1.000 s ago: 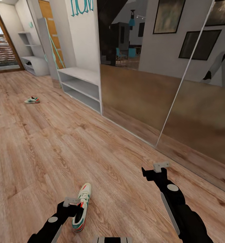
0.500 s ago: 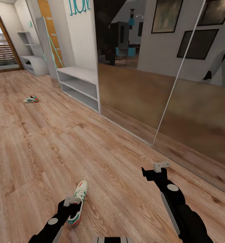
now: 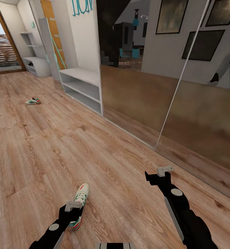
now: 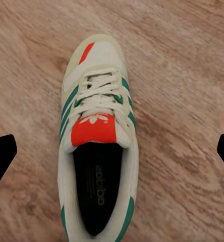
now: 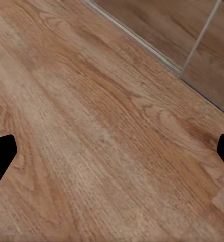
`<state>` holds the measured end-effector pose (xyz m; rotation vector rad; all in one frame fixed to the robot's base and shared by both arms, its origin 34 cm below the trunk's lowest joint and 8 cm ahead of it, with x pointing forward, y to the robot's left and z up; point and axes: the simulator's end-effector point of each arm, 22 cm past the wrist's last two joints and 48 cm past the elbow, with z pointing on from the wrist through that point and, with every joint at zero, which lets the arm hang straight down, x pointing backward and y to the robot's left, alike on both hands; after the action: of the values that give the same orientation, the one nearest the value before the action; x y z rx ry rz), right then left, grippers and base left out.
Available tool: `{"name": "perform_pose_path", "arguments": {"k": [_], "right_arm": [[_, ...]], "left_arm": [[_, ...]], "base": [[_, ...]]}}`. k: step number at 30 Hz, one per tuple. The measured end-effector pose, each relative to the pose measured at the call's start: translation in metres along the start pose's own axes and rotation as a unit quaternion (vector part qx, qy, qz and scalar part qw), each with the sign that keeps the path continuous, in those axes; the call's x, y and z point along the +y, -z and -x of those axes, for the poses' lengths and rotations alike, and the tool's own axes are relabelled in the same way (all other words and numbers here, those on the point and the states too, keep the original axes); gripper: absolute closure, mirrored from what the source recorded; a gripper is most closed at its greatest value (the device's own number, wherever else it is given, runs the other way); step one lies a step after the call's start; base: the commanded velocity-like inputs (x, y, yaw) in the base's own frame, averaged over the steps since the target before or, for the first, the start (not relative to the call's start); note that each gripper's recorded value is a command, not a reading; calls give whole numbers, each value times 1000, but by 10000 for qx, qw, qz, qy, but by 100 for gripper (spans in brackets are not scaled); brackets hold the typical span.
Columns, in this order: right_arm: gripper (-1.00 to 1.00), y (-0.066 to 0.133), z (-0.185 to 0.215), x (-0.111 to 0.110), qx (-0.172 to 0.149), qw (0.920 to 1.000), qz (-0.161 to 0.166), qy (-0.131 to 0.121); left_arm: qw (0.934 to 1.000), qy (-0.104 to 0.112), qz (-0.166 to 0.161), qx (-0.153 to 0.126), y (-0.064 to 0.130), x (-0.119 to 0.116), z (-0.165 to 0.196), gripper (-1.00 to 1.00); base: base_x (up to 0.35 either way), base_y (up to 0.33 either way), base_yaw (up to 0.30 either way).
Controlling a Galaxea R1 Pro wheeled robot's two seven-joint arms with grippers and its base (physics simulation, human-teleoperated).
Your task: Pick up the two gym shoes and the two sandals from the corridor floor and place them onto the hallstand (shoe rack) in the corridor, making sure they are on the rack and not on the floor. Arrange them so the two gym shoes are next to each other and the two sandals are next to each other.
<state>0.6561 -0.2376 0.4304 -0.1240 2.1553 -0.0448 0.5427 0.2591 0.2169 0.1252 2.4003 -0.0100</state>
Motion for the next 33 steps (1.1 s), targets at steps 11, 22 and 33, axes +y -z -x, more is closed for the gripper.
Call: {"name": "perform_pose_path", "arguments": {"k": [11, 22, 33], "right_arm": [[-100, -7, -15, 1, 135, 9999, 9, -8], [-100, -22, -49, 4, 445, 9990, 40, -13], [-100, -34, -84, 8, 757, 9971, 73, -17]], "left_arm": [[10000, 5, 19, 91, -5, 2, -11, -100], [9995, -10, 139, 288, -17, 7, -30, -100], [9990, 3, 225, 391, -27, 10, -49, -100]], "base": [[0, 0, 3], [0, 0, 0], [0, 0, 0]]}}
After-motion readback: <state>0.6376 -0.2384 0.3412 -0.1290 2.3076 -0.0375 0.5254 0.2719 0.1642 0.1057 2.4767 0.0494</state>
